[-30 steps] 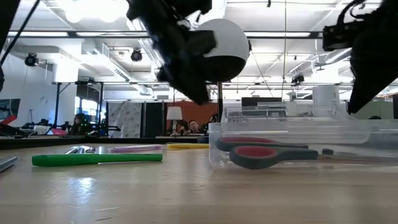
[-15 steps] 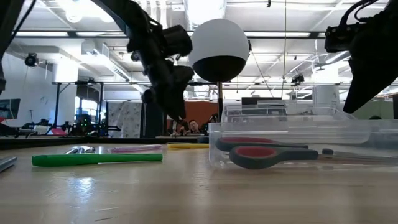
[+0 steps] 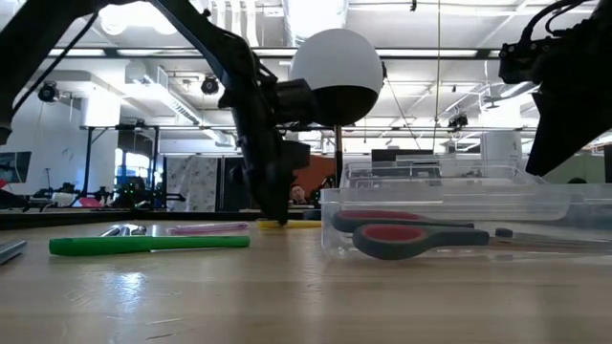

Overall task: Pick & place school supplies into a supply box
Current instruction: Put the yellow pen into the transparent supply box

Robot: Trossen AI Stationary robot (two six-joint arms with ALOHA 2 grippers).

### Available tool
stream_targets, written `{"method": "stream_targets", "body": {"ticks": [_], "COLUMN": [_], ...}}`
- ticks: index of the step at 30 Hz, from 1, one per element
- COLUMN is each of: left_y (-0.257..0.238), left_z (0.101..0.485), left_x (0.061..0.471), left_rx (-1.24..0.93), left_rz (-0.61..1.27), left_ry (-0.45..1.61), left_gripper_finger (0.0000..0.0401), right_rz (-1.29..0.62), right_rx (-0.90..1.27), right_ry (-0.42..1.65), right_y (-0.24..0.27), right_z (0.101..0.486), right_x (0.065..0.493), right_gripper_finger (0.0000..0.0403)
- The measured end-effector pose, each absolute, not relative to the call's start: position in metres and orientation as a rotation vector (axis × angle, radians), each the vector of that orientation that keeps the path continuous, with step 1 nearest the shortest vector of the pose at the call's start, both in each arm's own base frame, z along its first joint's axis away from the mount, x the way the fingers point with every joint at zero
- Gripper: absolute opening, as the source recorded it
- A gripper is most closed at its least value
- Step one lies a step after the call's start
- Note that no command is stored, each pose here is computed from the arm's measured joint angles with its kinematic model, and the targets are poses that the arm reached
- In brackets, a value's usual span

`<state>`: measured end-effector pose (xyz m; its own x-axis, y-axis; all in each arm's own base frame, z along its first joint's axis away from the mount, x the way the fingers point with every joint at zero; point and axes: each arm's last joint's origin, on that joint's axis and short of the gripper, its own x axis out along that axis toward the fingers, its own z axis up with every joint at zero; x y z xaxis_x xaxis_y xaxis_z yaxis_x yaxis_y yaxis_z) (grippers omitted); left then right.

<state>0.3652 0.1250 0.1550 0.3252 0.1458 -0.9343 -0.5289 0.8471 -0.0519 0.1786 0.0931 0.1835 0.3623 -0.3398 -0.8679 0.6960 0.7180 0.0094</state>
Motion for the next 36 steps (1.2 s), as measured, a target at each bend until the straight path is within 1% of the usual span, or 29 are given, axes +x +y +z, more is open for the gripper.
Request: {"method": "stream_targets", "body": {"ticks": [3,5,7,10,11,16,18,19,22,24,27,29,30,32,36], "left_y": [0.125,0.124,0.121,0.118,0.117,0.108,0.100,0.095,0.078,0.061,0.026,0.004,-0.005,-0.014,-0.008], "left_z": [0.146,0.142,0.140,0.141,0.141,0.155,0.168,0.178,0.223,0.248,0.275,0.292,0.296,0.289,0.255], "left_x": [0.367,0.367,0.367,0.368,0.368,0.359,0.350,0.348,0.336,0.328,0.321,0.322,0.324,0.327,0.331], "left_rx": [-0.372,-0.362,-0.346,-0.310,-0.306,-0.301,-0.307,-0.298,-0.262,-0.234,-0.163,-0.119,-0.115,-0.128,-0.054], "left_rz": [0.459,0.449,0.455,0.446,0.442,0.406,0.382,0.374,0.326,0.276,0.076,-0.018,-0.046,-0.029,0.167], "left_ry": [1.186,1.211,1.222,1.228,1.231,1.285,1.322,1.300,1.178,1.088,0.920,0.780,0.740,0.762,0.935], "left_gripper_finger": [0.0128,0.0116,0.0086,0.0028,0.0024,0.0024,0.0024,0.0018,0.0001,0.0007,0.0007,0.0006,0.0005,0.0004,0.0002], "right_rz": [-0.691,-0.692,-0.692,-0.692,-0.693,-0.702,-0.709,-0.714,-0.729,-0.733,-0.737,-0.741,-0.745,-0.753,-0.776], "right_rx": [0.413,0.413,0.413,0.412,0.412,0.400,0.395,0.397,0.403,0.399,0.395,0.391,0.391,0.395,0.434], "right_ry": [0.993,0.993,0.993,0.993,0.993,0.973,0.958,0.949,0.931,0.920,0.910,0.898,0.895,0.892,0.876], "right_y": [0.093,0.093,0.093,0.093,0.093,0.092,0.092,0.092,0.092,0.092,0.091,0.091,0.090,0.089,0.088], "right_z": [0.184,0.184,0.184,0.184,0.184,0.184,0.184,0.185,0.185,0.185,0.185,0.185,0.185,0.186,0.186], "right_x": [0.179,0.179,0.179,0.179,0.179,0.179,0.179,0.179,0.179,0.180,0.180,0.180,0.181,0.181,0.183], "right_gripper_finger": [0.0183,0.0183,0.0182,0.0182,0.0182,0.0182,0.0179,0.0177,0.0170,0.0166,0.0159,0.0154,0.0152,0.0148,0.0143]}}
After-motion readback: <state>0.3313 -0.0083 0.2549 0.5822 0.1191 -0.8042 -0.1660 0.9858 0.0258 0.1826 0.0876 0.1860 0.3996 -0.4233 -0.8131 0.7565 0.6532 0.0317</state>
